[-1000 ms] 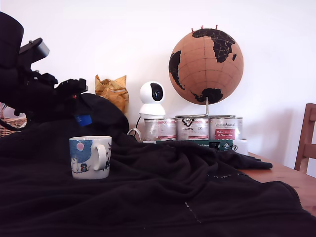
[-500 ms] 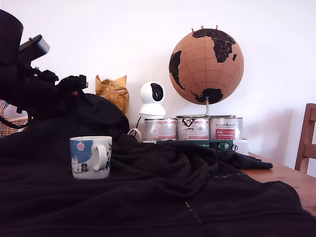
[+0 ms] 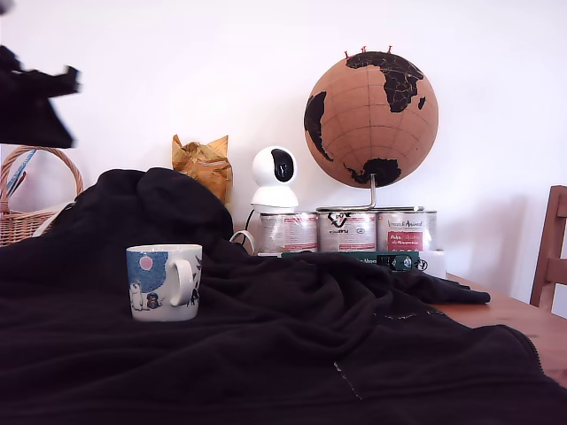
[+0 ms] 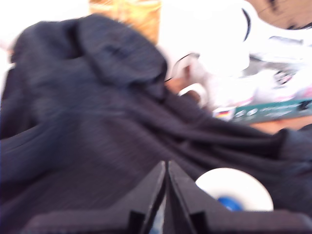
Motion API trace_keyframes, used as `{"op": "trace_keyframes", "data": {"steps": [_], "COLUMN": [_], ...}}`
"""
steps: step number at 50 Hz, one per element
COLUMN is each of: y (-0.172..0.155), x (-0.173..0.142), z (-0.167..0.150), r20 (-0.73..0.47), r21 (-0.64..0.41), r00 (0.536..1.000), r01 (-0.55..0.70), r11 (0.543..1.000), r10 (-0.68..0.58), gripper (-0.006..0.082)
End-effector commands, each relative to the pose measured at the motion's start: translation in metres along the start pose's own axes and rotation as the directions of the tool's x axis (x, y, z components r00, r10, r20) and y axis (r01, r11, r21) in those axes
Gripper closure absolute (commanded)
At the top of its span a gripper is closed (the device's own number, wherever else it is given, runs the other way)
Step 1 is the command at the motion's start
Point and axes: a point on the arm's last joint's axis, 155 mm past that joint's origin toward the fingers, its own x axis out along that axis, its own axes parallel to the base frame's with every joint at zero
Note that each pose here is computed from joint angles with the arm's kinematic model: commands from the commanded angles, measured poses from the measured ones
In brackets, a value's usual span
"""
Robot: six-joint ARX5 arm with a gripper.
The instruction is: Pick the blue coffee capsule and place it inside the blue coffee cup
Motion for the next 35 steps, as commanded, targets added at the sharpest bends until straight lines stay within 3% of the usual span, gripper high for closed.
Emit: {"op": "trace_keyframes", "data": {"steps": [1, 19, 35], "y": [0.004, 0.007, 0.001], "x": [-0.015, -0.086, -0.117], "z": [0.008, 0.014, 0.009], "r20": [0.011, -0.009, -0.02], "r21": [0.02, 0.03, 0.028], "r00": [1.0, 0.998, 0.998], "r01": [-0.02, -0.065, -0.066], "r11": [1.0, 0.997, 0.997], "r10": [0.02, 0.065, 0.067], "gripper": [0.0786, 0.0786, 0.0786]}}
